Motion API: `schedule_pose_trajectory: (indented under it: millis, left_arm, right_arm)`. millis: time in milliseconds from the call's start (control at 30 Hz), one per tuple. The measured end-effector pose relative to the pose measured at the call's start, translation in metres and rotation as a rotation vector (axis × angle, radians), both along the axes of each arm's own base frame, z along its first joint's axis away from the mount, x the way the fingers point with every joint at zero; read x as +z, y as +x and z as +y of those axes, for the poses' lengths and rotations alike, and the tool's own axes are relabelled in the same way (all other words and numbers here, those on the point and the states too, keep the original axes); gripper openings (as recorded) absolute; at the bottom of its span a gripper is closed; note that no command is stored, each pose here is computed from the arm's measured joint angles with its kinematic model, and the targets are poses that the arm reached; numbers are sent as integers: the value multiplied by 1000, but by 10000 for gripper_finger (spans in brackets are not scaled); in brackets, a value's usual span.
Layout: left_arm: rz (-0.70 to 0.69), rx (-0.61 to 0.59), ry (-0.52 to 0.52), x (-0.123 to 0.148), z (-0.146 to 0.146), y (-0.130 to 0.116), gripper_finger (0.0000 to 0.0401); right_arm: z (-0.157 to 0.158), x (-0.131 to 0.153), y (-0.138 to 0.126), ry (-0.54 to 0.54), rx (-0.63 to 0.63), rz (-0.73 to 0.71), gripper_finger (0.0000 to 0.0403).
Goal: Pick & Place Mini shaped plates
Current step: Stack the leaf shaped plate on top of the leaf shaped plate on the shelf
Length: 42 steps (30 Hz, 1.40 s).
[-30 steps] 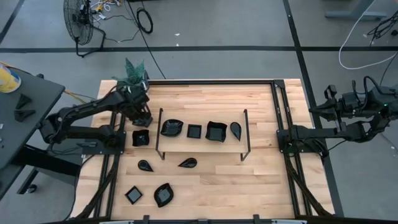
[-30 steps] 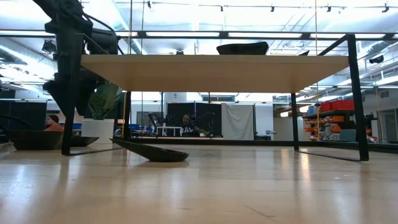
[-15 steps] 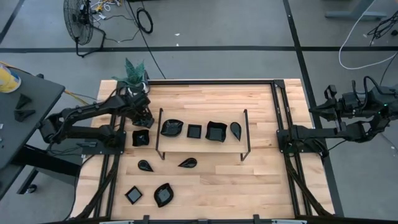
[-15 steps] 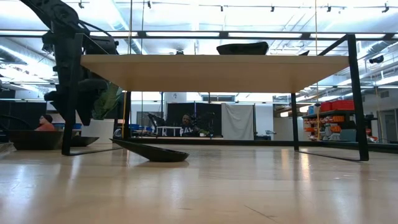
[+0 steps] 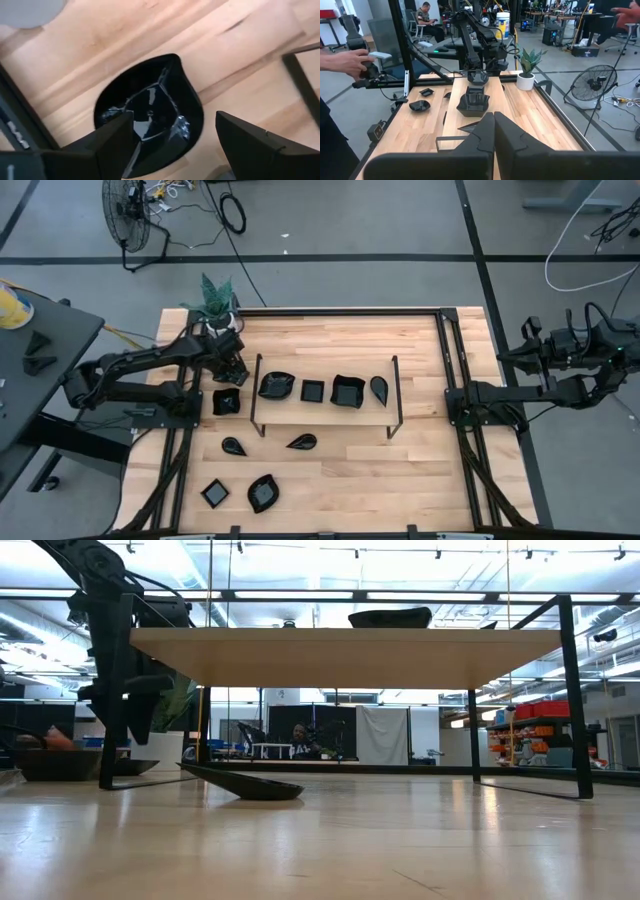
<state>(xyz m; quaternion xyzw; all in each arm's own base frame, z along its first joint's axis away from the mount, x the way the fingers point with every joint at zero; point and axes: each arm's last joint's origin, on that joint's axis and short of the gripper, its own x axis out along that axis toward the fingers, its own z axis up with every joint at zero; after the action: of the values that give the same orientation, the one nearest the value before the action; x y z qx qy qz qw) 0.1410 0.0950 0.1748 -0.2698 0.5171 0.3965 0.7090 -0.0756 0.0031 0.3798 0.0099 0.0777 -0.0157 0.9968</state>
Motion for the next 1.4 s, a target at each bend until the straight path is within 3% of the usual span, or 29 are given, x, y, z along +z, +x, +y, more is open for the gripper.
schedule_pose_trajectory:
  millis: [233, 667, 1033, 1167, 1400]
  left_arm:
    - [70, -14, 23, -9, -2, 3, 288]
    - [8, 7, -26, -9, -6, 8, 288]
    - [66, -34, -10, -18, -9, 16, 287]
    - [66, -44, -4, -18, -10, 17, 266]
    - [67, -68, -13, -18, -10, 17, 196]
  right_arm:
    - [0, 0, 0, 0, 0, 0, 6]
    - [0, 0, 0, 0, 0, 0, 6]
    - [0, 0, 0, 0, 0, 0, 6]
    - [0, 0, 0, 0, 0, 0, 6]
    - [0, 0, 0, 0, 0, 0, 6]
